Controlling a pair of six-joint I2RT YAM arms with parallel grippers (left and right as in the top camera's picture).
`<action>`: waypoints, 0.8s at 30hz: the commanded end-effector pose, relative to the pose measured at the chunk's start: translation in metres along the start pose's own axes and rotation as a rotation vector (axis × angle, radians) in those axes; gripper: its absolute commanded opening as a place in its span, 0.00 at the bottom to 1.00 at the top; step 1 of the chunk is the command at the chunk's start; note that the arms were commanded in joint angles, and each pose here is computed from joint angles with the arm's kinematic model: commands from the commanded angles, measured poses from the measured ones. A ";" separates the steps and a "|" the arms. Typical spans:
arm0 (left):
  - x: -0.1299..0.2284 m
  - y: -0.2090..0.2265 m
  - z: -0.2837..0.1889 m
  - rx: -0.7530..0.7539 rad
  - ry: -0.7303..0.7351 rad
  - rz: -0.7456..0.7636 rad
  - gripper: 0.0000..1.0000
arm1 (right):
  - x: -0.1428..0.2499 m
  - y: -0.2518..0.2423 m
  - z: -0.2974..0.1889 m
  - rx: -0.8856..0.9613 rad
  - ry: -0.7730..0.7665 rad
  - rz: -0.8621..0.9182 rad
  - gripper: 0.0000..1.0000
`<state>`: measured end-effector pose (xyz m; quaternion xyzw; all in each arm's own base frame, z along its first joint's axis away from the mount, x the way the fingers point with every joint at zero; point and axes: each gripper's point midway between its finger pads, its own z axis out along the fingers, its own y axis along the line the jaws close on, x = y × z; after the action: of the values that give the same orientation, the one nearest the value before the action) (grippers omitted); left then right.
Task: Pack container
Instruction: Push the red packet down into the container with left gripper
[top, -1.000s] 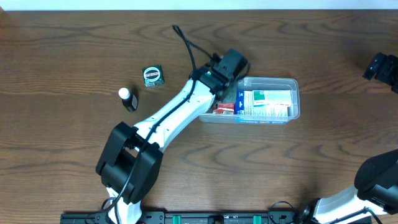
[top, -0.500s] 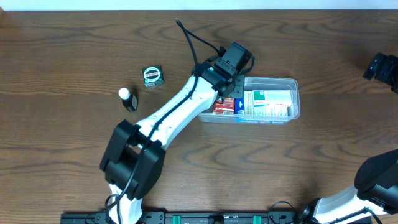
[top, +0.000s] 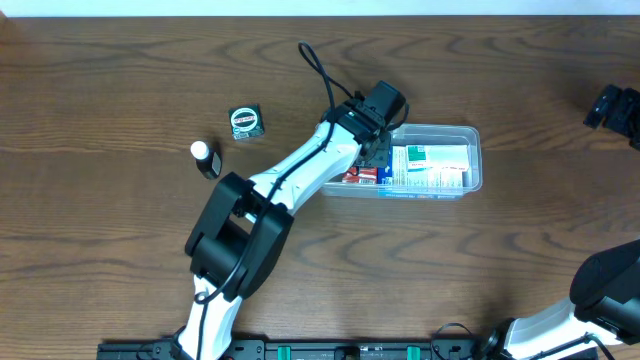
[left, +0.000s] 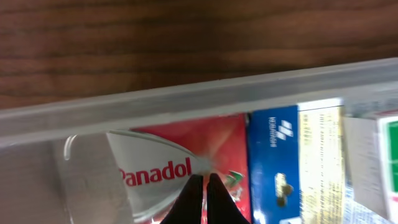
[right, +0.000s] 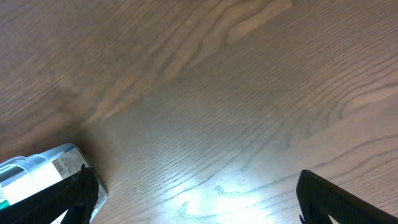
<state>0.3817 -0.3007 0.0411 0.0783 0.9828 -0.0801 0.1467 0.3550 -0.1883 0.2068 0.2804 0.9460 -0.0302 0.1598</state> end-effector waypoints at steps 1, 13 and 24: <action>0.005 0.004 0.013 -0.028 0.022 0.013 0.06 | -0.004 0.000 -0.009 -0.005 -0.028 0.015 0.99; 0.011 0.007 0.023 -0.044 0.050 0.014 0.06 | -0.004 0.000 -0.009 -0.005 -0.028 0.015 0.99; 0.017 0.014 0.029 -0.072 0.063 0.016 0.06 | -0.004 0.000 -0.009 -0.005 -0.028 0.015 0.99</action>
<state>0.3810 -0.2993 0.0317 0.0784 0.9846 -0.0723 0.1386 0.3550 -0.1883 0.2068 0.2804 0.9460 -0.0302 0.1598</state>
